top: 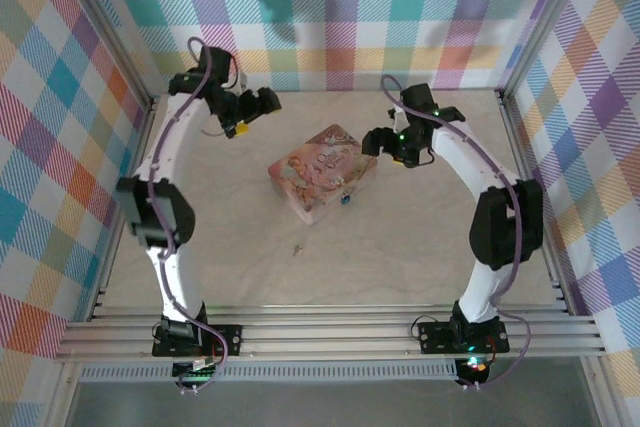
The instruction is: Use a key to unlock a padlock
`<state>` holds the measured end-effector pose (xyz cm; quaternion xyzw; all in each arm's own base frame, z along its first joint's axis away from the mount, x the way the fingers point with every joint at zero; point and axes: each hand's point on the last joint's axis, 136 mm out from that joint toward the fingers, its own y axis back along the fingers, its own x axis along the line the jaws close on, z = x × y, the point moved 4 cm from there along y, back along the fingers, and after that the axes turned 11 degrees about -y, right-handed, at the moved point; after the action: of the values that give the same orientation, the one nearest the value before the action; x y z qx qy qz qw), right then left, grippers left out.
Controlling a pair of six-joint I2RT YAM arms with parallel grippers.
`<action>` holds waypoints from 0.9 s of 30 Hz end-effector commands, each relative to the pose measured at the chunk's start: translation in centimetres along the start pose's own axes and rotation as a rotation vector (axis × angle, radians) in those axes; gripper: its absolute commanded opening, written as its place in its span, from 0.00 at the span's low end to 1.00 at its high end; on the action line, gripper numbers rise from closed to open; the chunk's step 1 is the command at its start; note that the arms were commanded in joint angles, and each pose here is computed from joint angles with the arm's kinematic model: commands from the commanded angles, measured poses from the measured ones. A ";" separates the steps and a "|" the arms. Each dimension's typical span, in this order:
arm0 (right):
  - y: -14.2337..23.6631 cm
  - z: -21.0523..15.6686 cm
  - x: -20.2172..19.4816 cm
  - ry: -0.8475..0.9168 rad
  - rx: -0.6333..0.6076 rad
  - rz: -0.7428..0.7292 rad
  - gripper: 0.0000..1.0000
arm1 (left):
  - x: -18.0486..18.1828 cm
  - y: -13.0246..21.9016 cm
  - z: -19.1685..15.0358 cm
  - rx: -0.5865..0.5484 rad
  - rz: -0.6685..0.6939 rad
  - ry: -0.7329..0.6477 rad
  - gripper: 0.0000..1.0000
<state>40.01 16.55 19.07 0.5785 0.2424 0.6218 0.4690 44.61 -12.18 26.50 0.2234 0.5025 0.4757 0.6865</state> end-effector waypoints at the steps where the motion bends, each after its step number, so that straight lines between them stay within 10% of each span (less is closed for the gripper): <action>1: -0.9 0.7 0.2 0.036 0.071 0.019 0.86 | 0.2 -1.2 -5.3 0.095 -0.043 0.092 0.94; 13: -5.2 3.1 1.0 0.012 0.146 0.109 0.81 | -1.6 -5.2 -14.4 0.157 -0.205 0.223 0.86; 27: -6.4 -1.6 -1.4 -0.063 0.253 0.105 0.58 | -3.7 -13.5 -13.4 0.295 -0.191 0.211 0.69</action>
<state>43.29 17.28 12.28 0.6390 0.2596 0.6018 0.4025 36.39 -21.39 11.81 0.2202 0.6711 0.3811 0.5966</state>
